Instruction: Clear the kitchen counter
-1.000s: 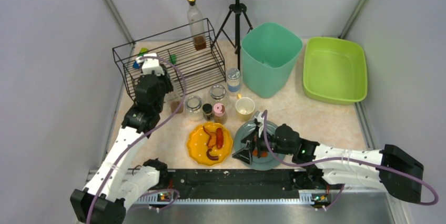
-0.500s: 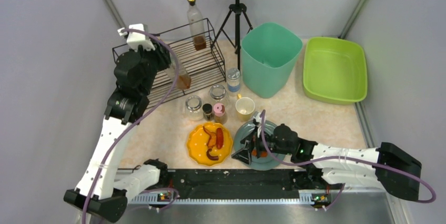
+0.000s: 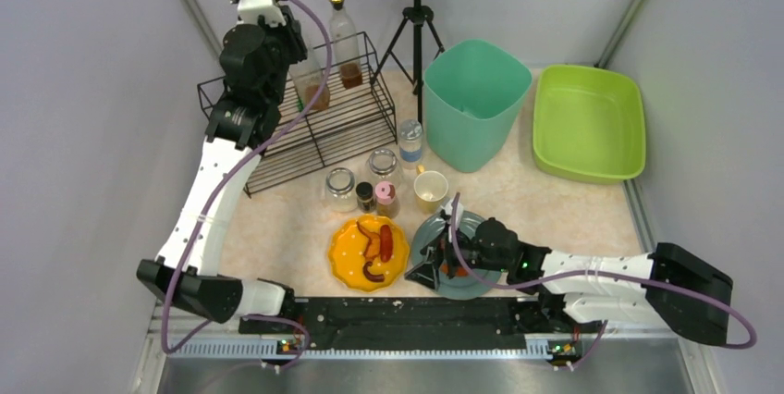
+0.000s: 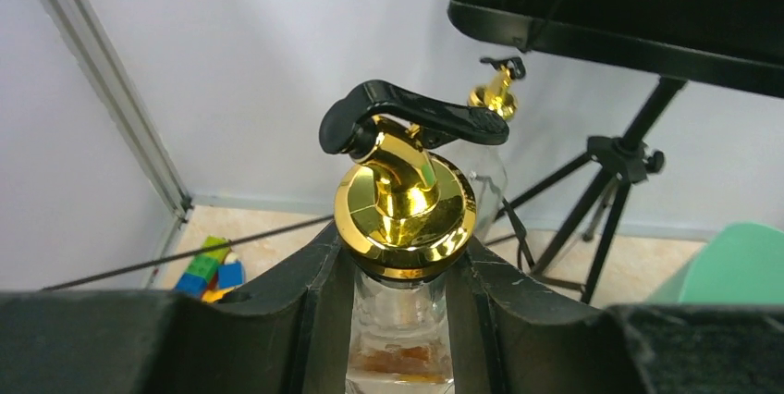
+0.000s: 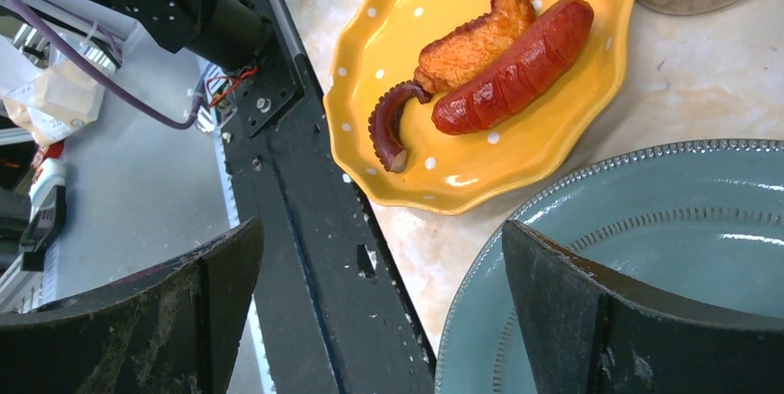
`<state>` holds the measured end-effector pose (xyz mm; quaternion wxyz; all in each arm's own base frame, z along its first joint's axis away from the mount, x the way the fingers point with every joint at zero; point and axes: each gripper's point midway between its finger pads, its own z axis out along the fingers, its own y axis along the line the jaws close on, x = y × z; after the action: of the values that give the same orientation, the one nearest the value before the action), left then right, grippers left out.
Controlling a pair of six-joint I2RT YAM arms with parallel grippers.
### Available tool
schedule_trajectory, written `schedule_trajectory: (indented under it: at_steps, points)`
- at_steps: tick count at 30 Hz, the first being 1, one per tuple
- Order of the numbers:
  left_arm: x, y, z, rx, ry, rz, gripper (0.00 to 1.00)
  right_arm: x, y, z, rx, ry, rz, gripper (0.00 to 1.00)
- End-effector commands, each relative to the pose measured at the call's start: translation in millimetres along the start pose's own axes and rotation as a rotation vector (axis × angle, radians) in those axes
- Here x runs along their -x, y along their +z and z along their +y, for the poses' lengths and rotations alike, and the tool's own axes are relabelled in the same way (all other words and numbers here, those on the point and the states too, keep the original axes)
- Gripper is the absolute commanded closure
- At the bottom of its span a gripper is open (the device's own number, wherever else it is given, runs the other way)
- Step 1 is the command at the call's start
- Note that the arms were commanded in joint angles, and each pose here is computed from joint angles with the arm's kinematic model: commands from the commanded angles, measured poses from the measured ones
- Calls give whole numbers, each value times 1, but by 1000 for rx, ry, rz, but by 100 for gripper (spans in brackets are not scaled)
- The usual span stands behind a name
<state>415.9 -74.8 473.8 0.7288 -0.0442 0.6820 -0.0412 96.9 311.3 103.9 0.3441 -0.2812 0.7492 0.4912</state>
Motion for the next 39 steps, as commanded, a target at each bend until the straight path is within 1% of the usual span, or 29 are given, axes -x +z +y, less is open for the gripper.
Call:
schedule_trajectory:
  at_steps: [1,2,7,15,23,26,33,35,39]
  points:
    - [87,1,10,79,-31,-276,100,12,7,14,59,-6,-41,1]
    - [97,3,12,94,-33,-311,100,10,8,14,62,-3,-36,1]
    - [114,25,15,132,-40,-362,100,5,15,13,74,5,-19,1]
    - [117,65,16,168,-47,-383,100,-3,23,12,95,28,-1,1]
    - [86,95,18,209,-36,-341,100,-1,25,14,106,25,-3,1]
    - [75,101,23,239,1,-324,100,0,24,16,112,23,-6,1]
    - [52,104,28,272,0,-262,100,-2,22,14,106,26,-2,1]
    - [42,104,29,279,-24,-243,100,-3,22,13,104,28,-2,1]
    - [26,107,33,293,-11,-218,100,-7,20,13,107,39,0,1]
